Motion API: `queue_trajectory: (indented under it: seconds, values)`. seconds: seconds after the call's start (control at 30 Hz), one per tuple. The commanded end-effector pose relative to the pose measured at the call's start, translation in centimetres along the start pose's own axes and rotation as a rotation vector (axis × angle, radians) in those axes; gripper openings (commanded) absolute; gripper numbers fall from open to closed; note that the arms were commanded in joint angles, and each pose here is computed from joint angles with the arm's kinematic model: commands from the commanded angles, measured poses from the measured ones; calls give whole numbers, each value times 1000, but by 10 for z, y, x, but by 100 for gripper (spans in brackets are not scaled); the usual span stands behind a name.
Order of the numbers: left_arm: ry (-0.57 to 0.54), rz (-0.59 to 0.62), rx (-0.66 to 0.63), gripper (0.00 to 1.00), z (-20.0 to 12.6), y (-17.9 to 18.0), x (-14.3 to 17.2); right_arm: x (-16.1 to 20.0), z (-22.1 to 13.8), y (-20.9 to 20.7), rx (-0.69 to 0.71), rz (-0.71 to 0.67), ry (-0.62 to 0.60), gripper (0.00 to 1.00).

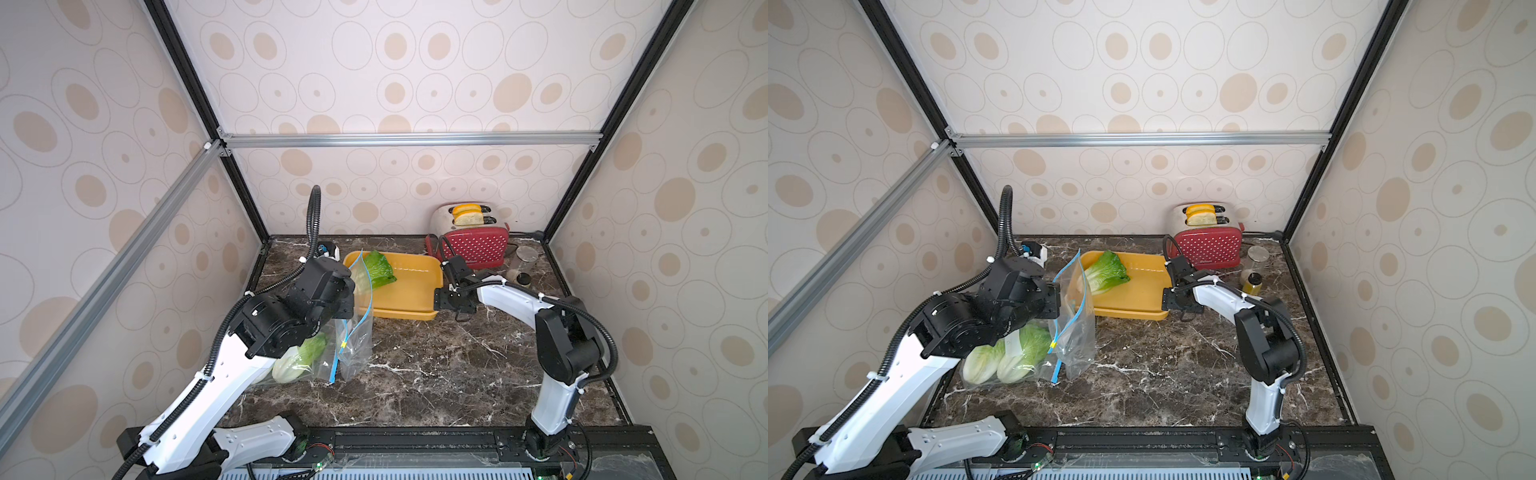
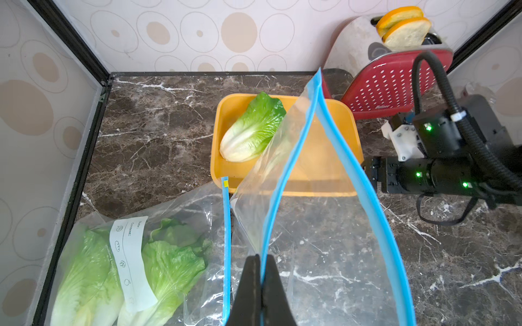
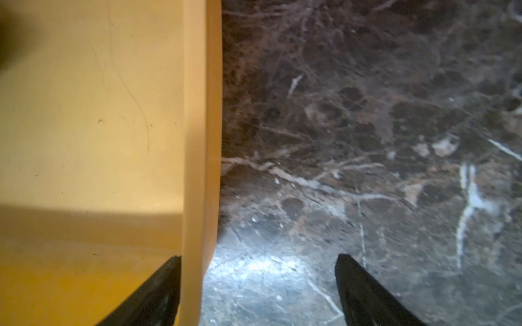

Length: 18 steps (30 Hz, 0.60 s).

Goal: Put the chinese cabbages into a zipper bag and zip it
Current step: Move the basket to the center of the board.

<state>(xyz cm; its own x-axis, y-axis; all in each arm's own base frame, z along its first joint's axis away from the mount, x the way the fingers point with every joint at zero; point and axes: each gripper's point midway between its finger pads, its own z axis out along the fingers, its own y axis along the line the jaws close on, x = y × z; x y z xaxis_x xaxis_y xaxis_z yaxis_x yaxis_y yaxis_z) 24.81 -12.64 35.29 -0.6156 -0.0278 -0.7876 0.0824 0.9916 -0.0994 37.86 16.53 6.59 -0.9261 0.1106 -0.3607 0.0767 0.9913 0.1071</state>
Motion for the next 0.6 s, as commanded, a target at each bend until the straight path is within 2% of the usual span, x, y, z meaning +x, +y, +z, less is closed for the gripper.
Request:
queue_trajectory:
  seconds: [0.0,0.17,0.27,0.43,0.57]
  values:
    - [-54,-8,4,0,-26,12,-15,24,-8,-39,86,31,26,87]
    - [-71,-4,2,0,-29,14,-18,34,-19,-74,106,103,18,87]
    - [-61,5,-14,0,-24,14,-15,31,-35,-77,92,118,21,87]
    - [-29,29,-31,0,-7,9,-8,9,-89,-46,-73,147,-80,88]
    - [1,41,-31,0,11,1,-1,-2,-117,13,-285,172,-107,93]
